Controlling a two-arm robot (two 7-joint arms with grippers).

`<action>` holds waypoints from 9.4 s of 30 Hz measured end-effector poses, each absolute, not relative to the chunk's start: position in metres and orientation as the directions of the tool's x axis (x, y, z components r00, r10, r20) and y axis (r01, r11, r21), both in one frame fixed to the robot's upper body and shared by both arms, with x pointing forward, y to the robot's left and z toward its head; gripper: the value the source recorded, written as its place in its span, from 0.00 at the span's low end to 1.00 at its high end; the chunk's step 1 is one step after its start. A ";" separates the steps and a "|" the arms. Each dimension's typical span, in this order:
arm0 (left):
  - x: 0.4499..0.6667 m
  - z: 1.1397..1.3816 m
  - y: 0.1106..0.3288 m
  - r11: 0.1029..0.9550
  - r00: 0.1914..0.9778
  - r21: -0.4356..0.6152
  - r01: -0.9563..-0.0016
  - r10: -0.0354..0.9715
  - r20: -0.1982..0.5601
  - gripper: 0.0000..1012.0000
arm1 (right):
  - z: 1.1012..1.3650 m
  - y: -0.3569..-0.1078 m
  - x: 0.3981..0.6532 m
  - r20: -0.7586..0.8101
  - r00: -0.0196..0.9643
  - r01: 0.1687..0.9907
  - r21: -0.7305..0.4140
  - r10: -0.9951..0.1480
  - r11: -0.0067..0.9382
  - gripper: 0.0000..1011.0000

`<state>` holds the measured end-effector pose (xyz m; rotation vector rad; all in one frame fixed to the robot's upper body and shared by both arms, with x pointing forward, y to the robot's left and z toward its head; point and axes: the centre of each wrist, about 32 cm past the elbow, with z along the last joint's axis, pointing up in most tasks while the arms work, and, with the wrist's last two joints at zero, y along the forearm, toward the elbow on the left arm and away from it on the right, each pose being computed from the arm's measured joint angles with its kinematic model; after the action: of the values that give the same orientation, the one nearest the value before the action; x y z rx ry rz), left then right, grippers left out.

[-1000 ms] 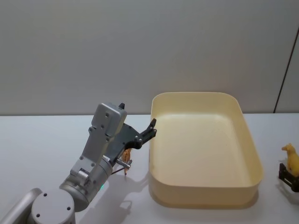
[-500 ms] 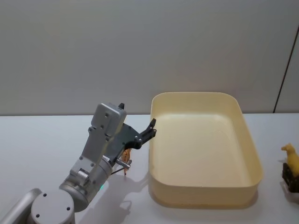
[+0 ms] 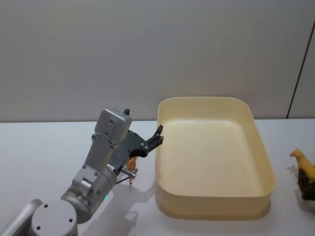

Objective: Pick up the toy alternately with two hands and place it into the central storage box.

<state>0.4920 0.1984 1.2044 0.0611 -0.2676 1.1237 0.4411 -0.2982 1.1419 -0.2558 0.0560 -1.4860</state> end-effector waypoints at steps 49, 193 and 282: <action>0.492 1.204 0.198 0.434 0.404 -0.086 -0.897 0.882 0.242 0.99 | 1.223 -0.200 0.516 0.041 0.382 0.923 0.029 -0.923 0.384 0.85; 0.492 1.204 0.198 0.434 0.404 -0.086 -0.897 0.882 0.242 0.99 | 1.220 -0.267 0.492 -0.087 0.243 0.968 -0.043 -0.966 0.247 0.31; 0.513 1.194 0.214 0.380 0.413 0.231 -0.896 0.903 0.118 0.99 | 1.236 -0.205 0.515 -0.061 0.403 0.910 -0.081 -0.913 0.407 0.99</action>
<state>0.5134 0.2143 1.1945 0.2760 0.0291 1.1485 0.5146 -0.2054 1.2363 -0.0364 0.1010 -1.1521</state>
